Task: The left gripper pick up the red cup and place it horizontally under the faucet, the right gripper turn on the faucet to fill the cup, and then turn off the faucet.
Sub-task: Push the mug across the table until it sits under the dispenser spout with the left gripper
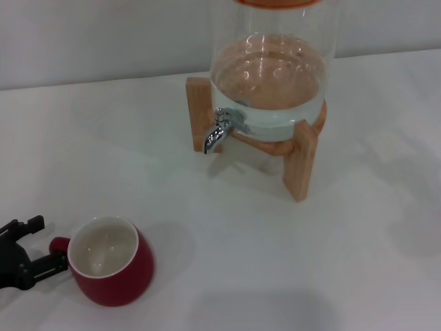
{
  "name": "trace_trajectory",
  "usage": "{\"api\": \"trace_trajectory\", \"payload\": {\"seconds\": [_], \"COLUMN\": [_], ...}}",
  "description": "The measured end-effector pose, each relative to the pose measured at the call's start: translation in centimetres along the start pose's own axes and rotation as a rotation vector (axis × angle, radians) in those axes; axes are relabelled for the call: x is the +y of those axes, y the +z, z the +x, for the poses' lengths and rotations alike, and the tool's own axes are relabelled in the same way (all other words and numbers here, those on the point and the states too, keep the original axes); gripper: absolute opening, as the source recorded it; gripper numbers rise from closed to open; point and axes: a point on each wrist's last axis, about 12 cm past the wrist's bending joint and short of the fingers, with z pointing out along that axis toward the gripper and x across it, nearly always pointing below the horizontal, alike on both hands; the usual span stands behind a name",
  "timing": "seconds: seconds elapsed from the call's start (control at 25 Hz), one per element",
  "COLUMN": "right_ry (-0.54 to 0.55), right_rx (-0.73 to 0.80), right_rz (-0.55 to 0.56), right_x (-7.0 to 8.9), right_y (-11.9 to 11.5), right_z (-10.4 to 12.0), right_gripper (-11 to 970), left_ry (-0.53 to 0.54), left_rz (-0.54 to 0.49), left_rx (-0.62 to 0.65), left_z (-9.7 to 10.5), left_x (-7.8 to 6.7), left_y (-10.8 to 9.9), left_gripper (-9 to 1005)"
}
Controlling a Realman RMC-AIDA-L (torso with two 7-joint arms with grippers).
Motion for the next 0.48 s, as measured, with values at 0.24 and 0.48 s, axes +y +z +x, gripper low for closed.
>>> {"api": "trace_trajectory", "payload": {"seconds": [0.24,0.48], "right_ry": [0.0,0.0], "right_rx": [-0.001,-0.002], "right_rz": [-0.001,-0.001], "right_x": [0.01,0.01], "right_y": [0.07,0.06], "right_z": [-0.02,-0.04], "right_gripper": [721,721], "left_ry": [0.0,-0.002], "left_rz": [-0.002,0.003], "left_rx": [-0.002,-0.005], "left_z": [-0.03,-0.07], "left_x": [0.02,-0.02], "left_y": [0.02,0.01], "left_gripper": [776,774]}}
